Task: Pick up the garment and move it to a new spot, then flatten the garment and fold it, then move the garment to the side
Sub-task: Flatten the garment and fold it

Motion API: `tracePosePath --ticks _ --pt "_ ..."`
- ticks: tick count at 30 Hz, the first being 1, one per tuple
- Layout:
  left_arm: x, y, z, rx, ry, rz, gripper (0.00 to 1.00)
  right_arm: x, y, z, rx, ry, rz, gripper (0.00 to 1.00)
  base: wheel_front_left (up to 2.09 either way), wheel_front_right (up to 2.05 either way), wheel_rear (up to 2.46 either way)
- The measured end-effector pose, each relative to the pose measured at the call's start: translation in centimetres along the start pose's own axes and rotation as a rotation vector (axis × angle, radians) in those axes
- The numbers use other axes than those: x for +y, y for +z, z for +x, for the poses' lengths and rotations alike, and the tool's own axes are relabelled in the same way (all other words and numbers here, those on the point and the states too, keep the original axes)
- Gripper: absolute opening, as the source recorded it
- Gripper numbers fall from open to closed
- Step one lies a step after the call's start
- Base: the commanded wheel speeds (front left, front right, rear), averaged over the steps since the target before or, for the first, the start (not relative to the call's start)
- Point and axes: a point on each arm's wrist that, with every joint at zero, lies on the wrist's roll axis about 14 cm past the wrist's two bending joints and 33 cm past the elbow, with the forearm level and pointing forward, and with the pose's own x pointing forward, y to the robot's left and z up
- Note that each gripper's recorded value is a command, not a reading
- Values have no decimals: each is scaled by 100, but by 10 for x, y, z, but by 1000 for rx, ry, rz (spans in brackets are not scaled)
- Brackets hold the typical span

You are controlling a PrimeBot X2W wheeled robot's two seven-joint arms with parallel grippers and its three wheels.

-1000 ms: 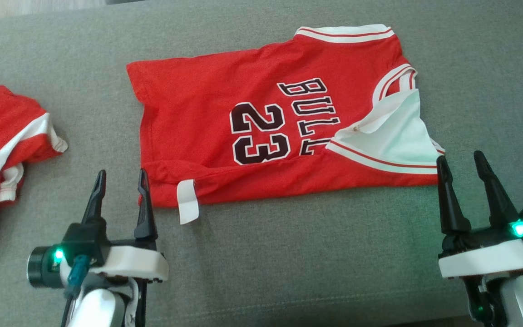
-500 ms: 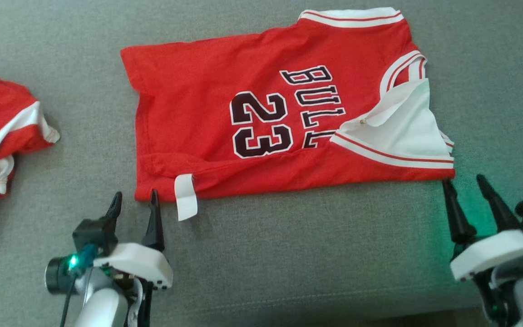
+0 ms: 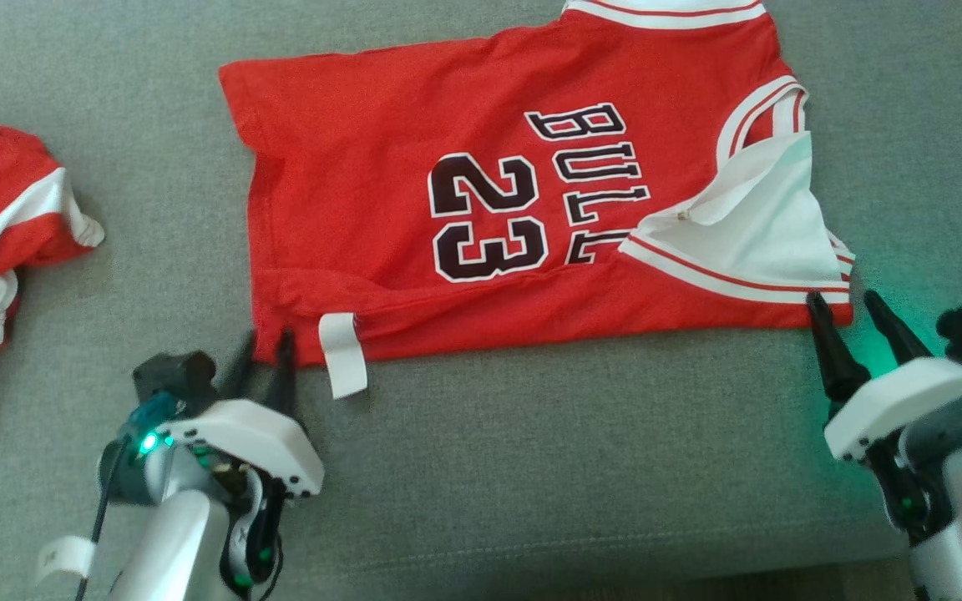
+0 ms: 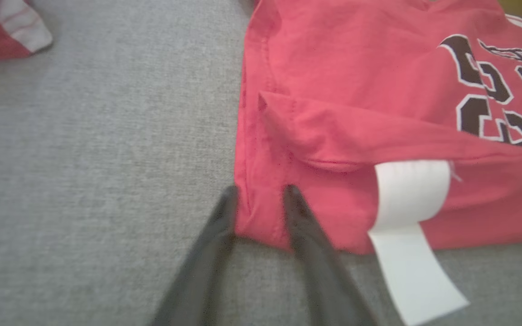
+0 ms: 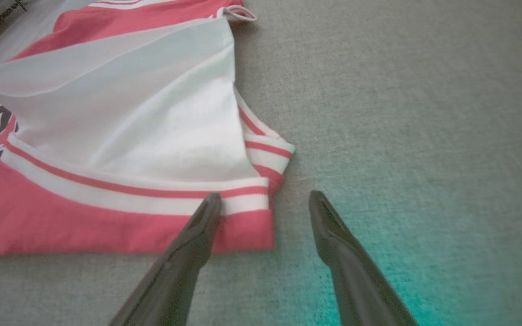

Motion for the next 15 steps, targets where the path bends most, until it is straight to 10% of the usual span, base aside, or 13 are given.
tracePosePath --ticks 1,3,15 --pt "-1 0 1 7 -6 -2 0 1 -1 2 10 5 10 84 0 0 0" --pt "-4 1 2 13 -18 -12 0 6 6 8 -3 22 39 0 0 0 0" --pt "-2 16 -12 -45 -15 16 0 13 17 3 -56 50 103 0 0 0 0"
